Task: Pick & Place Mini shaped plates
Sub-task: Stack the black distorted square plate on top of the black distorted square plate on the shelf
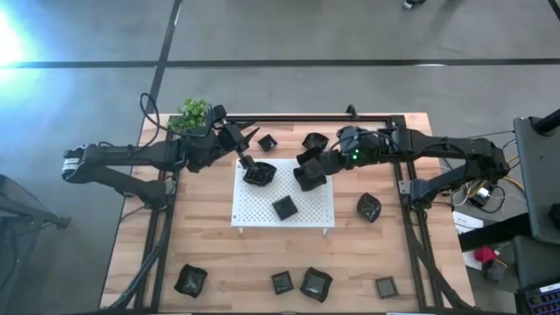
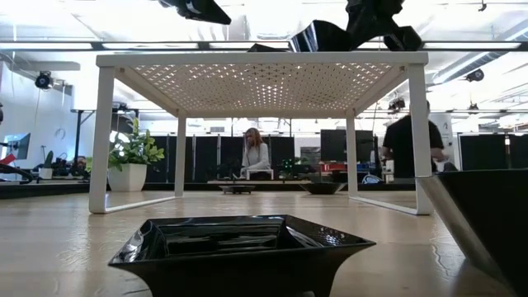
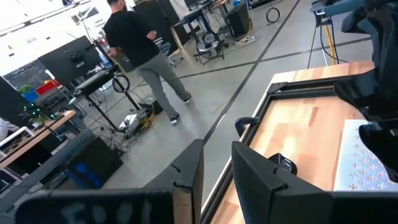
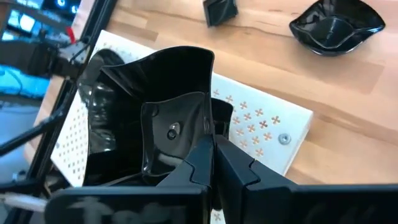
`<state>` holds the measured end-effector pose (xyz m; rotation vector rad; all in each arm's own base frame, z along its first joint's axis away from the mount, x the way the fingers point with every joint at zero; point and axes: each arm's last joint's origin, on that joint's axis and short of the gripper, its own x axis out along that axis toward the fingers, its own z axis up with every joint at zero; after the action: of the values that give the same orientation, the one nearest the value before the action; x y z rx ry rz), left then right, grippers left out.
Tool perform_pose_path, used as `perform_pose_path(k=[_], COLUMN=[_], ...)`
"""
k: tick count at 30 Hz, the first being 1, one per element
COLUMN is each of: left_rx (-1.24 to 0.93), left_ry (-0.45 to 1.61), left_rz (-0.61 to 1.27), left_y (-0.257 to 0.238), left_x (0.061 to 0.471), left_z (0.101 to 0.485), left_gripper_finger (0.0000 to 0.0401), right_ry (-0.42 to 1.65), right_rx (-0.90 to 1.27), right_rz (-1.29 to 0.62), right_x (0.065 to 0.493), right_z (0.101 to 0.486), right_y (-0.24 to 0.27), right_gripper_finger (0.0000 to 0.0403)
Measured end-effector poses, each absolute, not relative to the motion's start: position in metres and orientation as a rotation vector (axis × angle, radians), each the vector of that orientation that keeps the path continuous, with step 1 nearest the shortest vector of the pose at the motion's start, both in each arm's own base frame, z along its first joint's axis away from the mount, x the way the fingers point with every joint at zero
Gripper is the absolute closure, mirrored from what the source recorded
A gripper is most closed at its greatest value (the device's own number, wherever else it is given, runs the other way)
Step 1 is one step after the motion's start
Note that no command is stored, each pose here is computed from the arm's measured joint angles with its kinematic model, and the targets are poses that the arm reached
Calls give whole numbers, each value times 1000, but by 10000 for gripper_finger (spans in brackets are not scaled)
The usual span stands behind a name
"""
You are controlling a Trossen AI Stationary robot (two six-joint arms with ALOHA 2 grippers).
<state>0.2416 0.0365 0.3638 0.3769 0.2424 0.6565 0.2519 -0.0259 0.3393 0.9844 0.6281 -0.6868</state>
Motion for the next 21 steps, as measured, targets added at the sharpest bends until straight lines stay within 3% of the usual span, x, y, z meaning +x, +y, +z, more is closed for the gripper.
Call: perform_pose_path(k=[8, 21], left_rx=[375, 374], left_ry=[241, 243], left_rz=[655, 653], left_y=[36, 36], left_x=[242, 242], left_z=[364, 364], left_gripper_finger=[322, 322], right_ry=[582, 621], right_rx=[1080, 1036], right_rz=[-703, -683], right_x=[257, 258], right_z=[323, 312], right_y=[-21, -16], right_gripper_finger=[394, 394])
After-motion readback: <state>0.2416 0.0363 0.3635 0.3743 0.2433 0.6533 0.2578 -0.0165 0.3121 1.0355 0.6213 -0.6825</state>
